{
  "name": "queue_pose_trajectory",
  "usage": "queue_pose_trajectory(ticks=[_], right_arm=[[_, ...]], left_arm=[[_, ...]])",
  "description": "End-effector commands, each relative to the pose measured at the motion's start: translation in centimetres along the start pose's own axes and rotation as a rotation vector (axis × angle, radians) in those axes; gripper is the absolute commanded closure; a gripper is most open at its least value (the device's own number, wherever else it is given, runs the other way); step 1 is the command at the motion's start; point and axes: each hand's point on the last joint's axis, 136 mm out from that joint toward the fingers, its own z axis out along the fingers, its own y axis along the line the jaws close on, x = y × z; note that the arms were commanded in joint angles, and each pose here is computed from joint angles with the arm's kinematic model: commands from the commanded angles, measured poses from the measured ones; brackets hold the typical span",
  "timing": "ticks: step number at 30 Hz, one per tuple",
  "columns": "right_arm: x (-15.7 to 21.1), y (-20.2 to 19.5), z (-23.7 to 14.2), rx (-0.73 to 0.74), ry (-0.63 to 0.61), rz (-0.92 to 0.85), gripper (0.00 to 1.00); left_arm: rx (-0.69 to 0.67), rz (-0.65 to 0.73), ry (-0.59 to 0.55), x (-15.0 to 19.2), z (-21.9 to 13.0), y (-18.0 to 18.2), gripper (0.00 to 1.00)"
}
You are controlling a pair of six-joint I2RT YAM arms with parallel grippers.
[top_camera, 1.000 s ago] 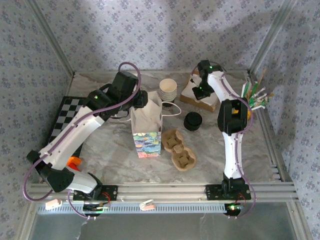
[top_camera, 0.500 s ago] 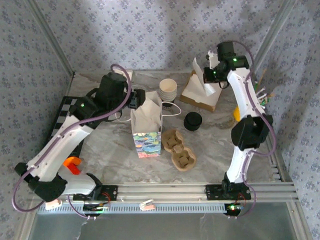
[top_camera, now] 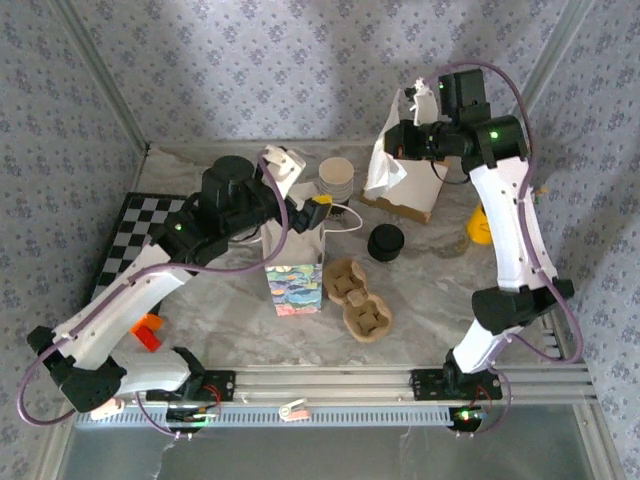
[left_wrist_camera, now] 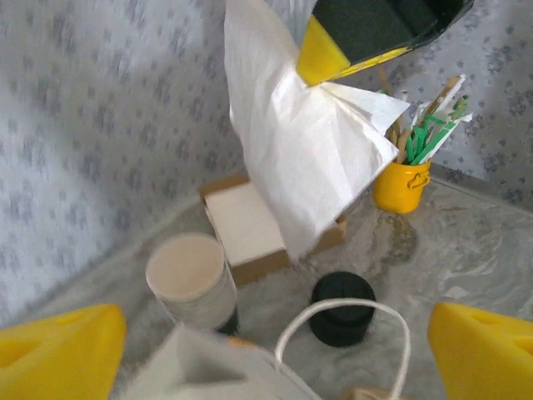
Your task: Pack the takeout coffee
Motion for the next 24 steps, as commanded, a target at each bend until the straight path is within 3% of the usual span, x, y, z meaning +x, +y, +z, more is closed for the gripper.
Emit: queue_pose_trajectory(ticks=[1, 7, 10, 15, 21, 24], right_arm=[[1.1, 3.7, -3.6, -0.082, 0.005, 0.000, 1.00], [2.1, 7.1, -6.7, -0.160, 0.012, -0.053, 1.00], [2.2, 7.9, -7.6, -0.191, 0.003, -0.074, 1.00], [2.2, 8.5, -8.6, -0.207, -0.018, -0.155, 1.00], [2.6, 9.9, -10.0, -0.274, -0.024, -0.254, 1.00], [2.2, 10.2, -11.0, -0.281, -0.059, -0.267, 1.00]], left_arm=[[0.043, 0.191, -0.176, -4.2, 0.6, -0.8, 0.00], [0.079, 0.287, -0.216, -5.4, 2.0, -1.4, 0.00], [0.100, 0.264, -0.237, -6.6, 0.6, -1.2, 0.00], [0.271, 0.234, -0.211, -6.5, -2.6, -3.5, 0.00], [0.225, 0.206, -0.216, -7.3, -3.1, -1.6, 0.00], [0.283, 0.208, -0.217, -8.1, -3.6, -2.1, 0.00]])
